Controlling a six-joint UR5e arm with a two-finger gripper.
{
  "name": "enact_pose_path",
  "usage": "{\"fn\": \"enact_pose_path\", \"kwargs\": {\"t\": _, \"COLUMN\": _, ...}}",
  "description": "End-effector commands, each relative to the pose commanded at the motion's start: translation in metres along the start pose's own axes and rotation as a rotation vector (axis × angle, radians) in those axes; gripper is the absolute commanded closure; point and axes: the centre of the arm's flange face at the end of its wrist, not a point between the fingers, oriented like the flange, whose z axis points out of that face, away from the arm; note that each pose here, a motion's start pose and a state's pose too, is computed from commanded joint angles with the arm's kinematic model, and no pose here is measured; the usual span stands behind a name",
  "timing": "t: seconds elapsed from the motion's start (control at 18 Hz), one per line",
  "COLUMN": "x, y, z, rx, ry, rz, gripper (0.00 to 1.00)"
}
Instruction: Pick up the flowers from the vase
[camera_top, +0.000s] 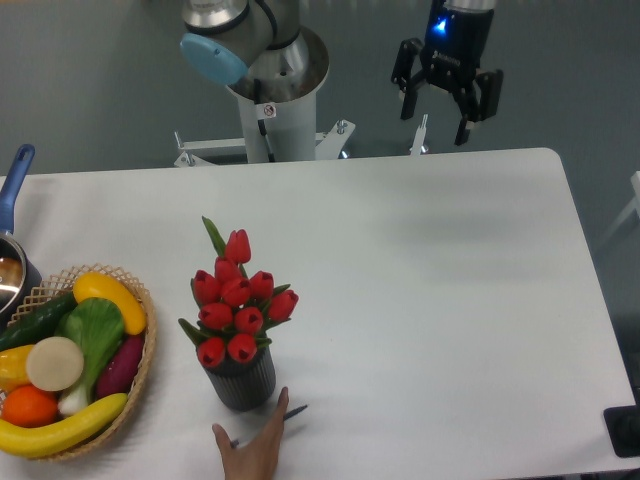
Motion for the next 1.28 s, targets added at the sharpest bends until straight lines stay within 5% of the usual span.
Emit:
{"fn": "enact_pose_path", "kwargs": {"t": 0.56, "x": -0.001, "y": -0.028, "z": 0.029, "rx": 0.101, "ry": 0.060, "rz": -0.080, "gripper": 0.00}}
{"fn": "enact_pose_path", "kwargs": {"t": 1.06, "x": -0.013, "y": -0.082, "z": 0.100, "rx": 0.134, "ry": 0.020, "rz": 0.028, "gripper": 0.00}}
{"fn": "enact_pose_path", "kwargs": {"t": 1.28, "x": -0.007, "y": -0.102, "z": 0.128, "rx": 0.243, "ry": 0.083, "rz": 0.055, "gripper": 0.00}}
